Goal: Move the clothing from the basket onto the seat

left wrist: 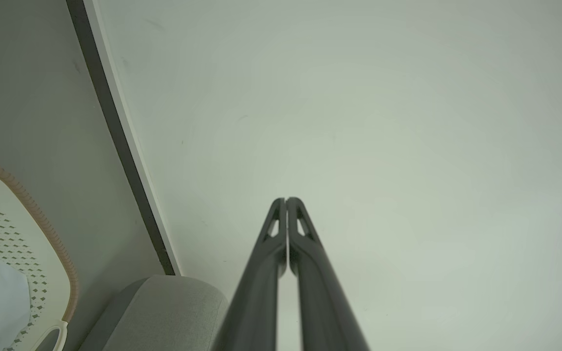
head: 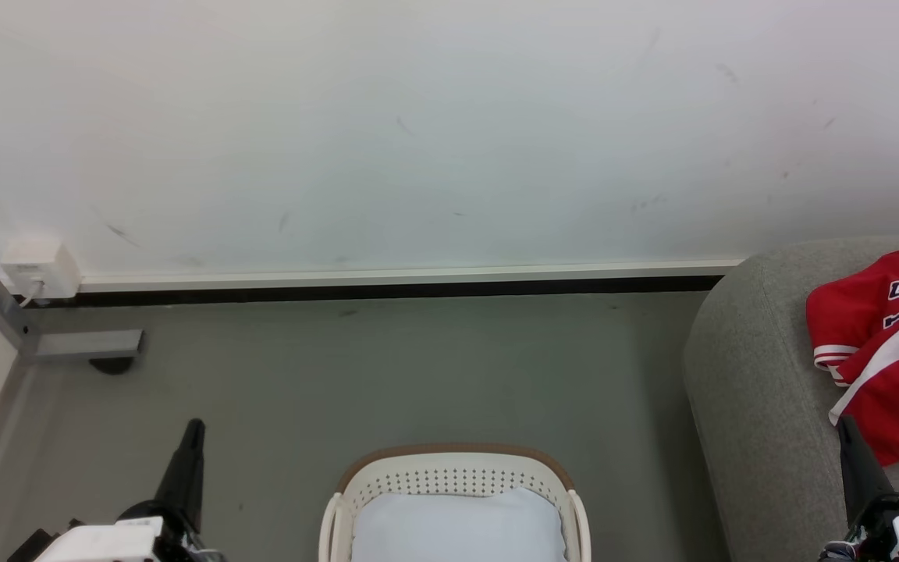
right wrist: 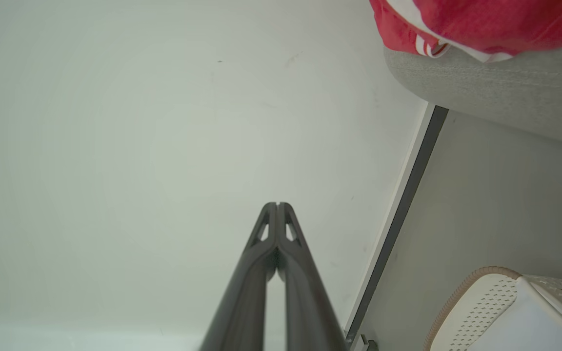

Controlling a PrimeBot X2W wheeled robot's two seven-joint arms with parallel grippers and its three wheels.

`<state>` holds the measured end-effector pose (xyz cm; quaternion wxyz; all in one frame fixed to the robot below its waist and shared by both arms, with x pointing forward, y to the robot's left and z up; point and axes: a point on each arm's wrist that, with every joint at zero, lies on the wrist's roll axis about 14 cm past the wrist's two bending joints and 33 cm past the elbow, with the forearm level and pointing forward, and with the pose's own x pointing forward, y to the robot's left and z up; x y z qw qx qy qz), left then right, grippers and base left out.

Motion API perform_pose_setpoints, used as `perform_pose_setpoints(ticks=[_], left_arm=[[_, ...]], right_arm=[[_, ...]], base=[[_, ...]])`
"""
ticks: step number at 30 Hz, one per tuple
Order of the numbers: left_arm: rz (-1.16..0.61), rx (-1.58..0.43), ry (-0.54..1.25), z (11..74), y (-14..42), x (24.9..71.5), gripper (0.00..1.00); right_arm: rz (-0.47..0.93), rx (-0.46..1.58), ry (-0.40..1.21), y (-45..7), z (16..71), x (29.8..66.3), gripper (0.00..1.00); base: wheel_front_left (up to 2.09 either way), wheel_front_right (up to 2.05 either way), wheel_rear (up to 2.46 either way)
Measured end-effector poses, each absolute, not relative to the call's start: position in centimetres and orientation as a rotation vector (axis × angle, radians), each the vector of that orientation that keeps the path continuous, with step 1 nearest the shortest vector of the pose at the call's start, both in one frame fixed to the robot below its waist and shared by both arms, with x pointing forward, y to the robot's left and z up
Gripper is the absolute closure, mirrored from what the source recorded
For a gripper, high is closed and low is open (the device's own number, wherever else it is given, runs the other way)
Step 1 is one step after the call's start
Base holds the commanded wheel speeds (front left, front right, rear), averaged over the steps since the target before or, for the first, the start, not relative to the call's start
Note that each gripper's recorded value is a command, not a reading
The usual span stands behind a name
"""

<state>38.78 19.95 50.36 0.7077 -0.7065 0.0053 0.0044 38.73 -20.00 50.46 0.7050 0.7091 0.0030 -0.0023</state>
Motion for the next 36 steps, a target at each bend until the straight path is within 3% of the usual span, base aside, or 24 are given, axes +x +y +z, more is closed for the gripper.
perform_pose_setpoints(ticks=[36], left_arm=[[0.01, -1.569, 0.012, 50.37, 19.95, 38.78, 1.0]], right_arm=[[-0.006, 1.577, 0.006, -20.02, 50.46, 38.72, 1.0]], base=[[0.0, 0.0, 0.0]])
